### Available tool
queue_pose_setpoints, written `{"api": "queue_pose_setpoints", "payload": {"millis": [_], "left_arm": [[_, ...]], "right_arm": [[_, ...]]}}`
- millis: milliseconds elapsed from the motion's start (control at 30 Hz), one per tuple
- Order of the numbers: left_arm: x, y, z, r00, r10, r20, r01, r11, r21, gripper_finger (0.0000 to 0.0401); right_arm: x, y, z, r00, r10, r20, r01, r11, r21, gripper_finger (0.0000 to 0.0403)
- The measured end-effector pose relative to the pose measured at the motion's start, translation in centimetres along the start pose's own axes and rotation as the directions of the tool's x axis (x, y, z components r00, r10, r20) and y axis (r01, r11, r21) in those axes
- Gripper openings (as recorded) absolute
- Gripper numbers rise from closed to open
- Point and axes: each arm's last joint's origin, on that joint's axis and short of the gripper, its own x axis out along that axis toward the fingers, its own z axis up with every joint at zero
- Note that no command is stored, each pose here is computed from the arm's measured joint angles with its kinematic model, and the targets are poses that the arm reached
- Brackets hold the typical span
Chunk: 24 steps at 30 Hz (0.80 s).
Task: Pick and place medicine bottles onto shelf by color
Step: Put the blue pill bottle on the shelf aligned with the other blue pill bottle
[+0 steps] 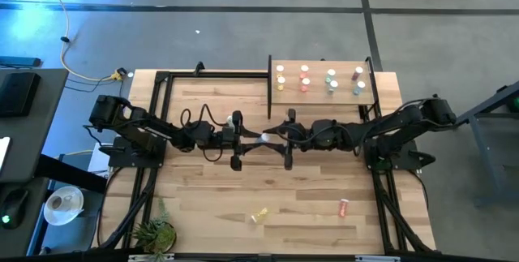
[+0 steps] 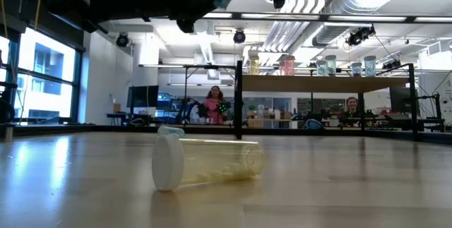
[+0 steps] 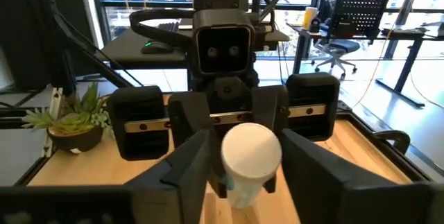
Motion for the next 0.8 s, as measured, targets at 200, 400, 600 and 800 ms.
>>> {"api": "queue_pose_setpoints", "payload": {"millis": [200,400,600,800], "left_arm": [[0.0,0.02,0.01,1.0,0.007,0.0,-0.007,1.0,0.0,0.0094],[0.0,0.03,0.01,1.0,0.01,-0.001,-0.01,1.0,0.0,0.0094],[0.0,0.03,-0.03,1.0,0.011,-0.005,-0.011,1.0,0.001,0.0096],[0.0,0.0,-0.36,0.999,0.009,-0.04,-0.008,1.0,0.019,0.0137]], "right_arm": [[0.02,-0.08,0.0,1.0,-0.001,0.0,0.001,1.0,-0.005,0.0113],[0.02,-0.08,-0.02,1.0,-0.001,-0.001,0.001,1.0,-0.009,0.0107],[0.01,-0.07,-0.09,1.0,0.0,-0.008,0.0,1.0,-0.01,0.0111],[0.0,-0.08,-0.13,1.0,-0.003,-0.012,0.003,1.0,-0.013,0.0108]]}}
